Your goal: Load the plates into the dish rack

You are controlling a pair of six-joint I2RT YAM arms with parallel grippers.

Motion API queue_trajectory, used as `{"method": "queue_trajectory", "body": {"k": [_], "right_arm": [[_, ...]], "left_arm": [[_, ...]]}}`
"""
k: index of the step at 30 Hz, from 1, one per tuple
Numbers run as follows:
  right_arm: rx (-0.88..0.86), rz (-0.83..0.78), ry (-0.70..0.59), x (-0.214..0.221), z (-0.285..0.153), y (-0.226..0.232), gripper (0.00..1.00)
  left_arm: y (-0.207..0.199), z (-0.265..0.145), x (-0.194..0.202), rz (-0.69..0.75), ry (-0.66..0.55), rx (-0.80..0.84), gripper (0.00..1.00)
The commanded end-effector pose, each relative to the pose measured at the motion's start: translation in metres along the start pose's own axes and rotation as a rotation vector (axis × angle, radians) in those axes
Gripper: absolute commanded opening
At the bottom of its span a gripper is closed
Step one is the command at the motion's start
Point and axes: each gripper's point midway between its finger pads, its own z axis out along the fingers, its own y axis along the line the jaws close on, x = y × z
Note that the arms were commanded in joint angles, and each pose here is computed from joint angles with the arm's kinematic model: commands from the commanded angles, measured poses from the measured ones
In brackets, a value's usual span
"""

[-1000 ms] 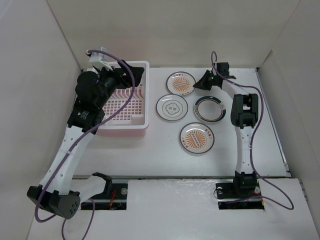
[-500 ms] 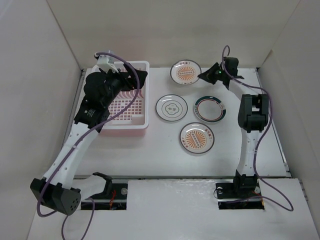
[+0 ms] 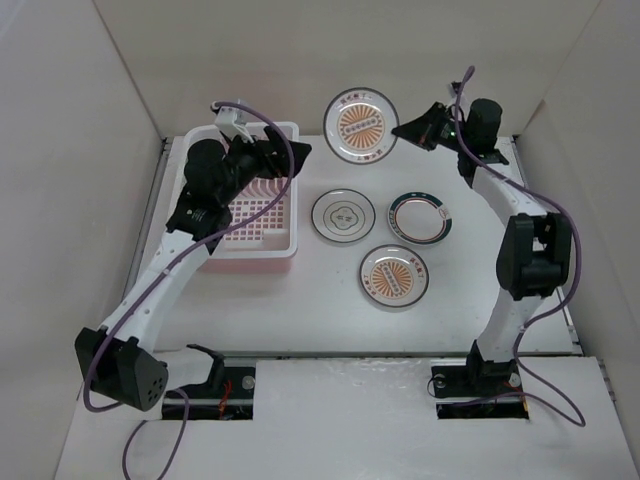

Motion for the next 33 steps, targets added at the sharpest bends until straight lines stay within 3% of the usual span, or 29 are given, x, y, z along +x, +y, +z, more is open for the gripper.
{"method": "queue_trajectory", "body": {"k": [1,9,26,28,30,31,33], "right_arm": [[-0.214,-0.144,0.067,0.026,0.002,0.054,0.0],[-0.311,-0.205,0.09,0.045,-0.011,0.106,0.0],[-0.382,-0.277,0.098,0.055,-0.025,0.148,0.0],[-0.396,-0.277,0.113,0.06,-0.025,0.152,0.0],[-0.396,-0.277,0.113,0.06,-0.025,0.152,0.0],[-0.396,-0.277,0.113,0.06,-0.025,0.152,0.0],[-0.409,-0.278,0.126,0.064,-0.024,0.155,0.0]], "left_arm": [[-0.021,0.01,-0.005,0.037,-0.038,0.122,1.0],[-0.015,0.034,0.021,0.051,0.008,0.081,1.0],[-0.001,0.031,0.016,0.088,-0.017,0.003,1.0],[-0.005,0.031,0.013,0.079,-0.028,0.024,0.95],[-0.011,0.032,0.013,0.073,-0.034,0.06,0.81],[-0.015,0.031,0.012,0.076,-0.036,0.081,0.67],[-0.017,0.032,0.013,0.068,-0.041,0.094,0.47]]}}
